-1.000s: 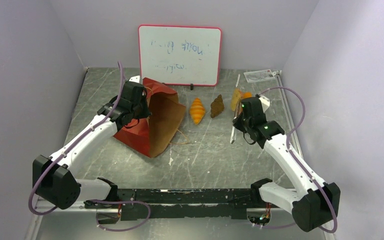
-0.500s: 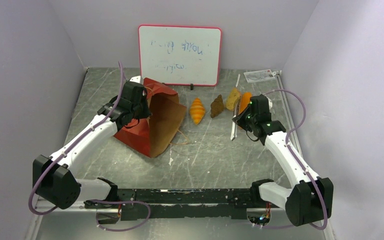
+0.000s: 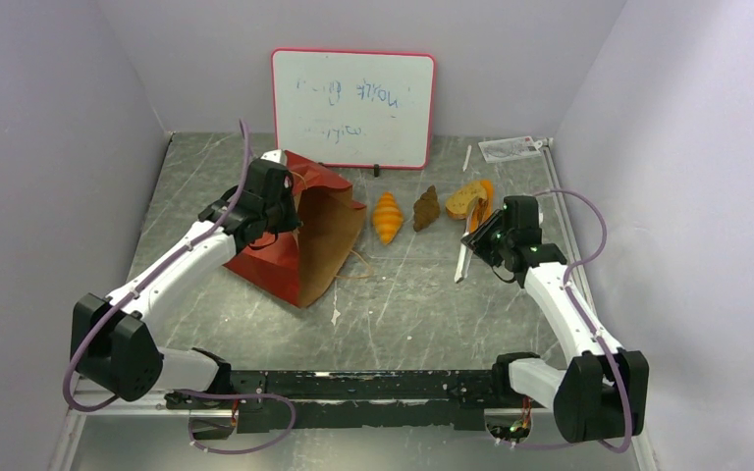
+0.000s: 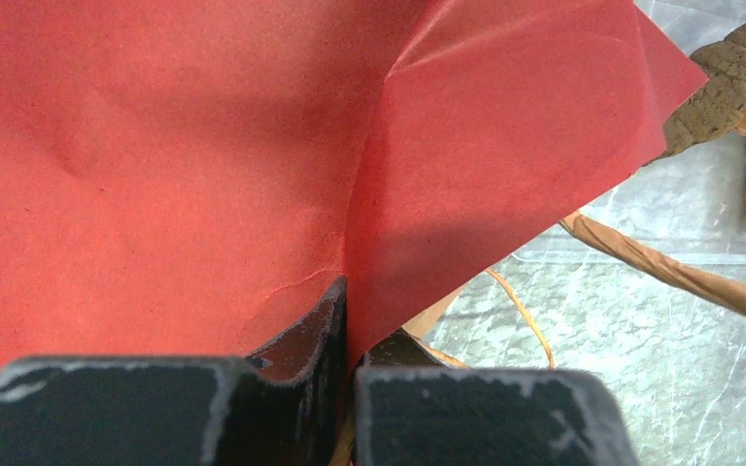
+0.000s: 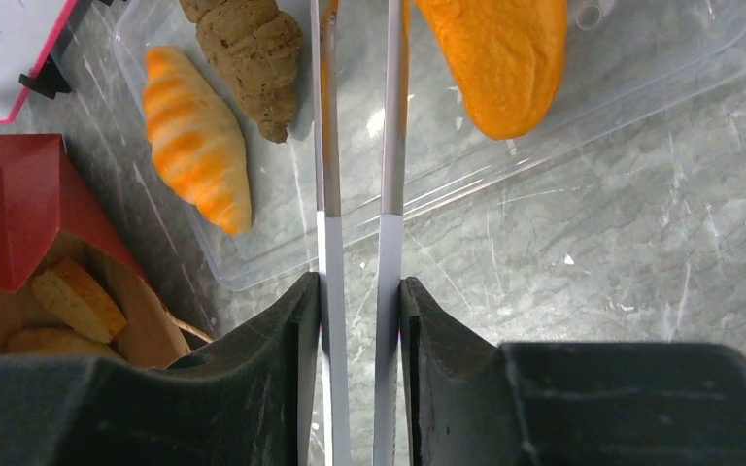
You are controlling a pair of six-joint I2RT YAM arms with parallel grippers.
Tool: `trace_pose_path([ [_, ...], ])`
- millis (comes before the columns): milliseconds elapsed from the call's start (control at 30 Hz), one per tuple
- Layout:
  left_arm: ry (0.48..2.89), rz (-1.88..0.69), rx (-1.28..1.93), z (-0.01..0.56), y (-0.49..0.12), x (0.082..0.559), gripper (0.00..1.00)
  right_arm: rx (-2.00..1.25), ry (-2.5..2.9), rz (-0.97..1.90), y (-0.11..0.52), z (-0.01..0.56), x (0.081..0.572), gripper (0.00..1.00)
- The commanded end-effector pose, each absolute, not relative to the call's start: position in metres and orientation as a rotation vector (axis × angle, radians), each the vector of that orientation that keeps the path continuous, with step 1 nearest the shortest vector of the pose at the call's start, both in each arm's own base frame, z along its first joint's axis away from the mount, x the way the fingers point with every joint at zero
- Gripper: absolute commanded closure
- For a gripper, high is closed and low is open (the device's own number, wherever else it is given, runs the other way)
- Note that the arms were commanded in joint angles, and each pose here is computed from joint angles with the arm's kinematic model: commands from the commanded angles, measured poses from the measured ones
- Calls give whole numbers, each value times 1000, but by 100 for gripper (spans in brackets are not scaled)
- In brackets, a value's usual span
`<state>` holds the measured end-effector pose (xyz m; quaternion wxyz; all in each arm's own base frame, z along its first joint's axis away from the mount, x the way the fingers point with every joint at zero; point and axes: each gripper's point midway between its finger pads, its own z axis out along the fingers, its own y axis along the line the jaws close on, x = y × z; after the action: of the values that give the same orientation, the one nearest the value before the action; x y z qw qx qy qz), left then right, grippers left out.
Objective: Take the fake bread out of the paper bag
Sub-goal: Place the fake bread in the container.
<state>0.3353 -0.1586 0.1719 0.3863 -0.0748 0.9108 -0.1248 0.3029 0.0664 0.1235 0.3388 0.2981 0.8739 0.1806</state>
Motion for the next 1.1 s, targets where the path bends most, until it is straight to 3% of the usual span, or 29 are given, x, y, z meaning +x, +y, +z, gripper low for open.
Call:
trace_pose_path([
  [0,2282,-361,-178,184,-166,346,92,773,2245,518,67,133,304,65],
  [1067,2304,-342,-165,182,-168,351,92,812,2229,543,65,140,281,61],
])
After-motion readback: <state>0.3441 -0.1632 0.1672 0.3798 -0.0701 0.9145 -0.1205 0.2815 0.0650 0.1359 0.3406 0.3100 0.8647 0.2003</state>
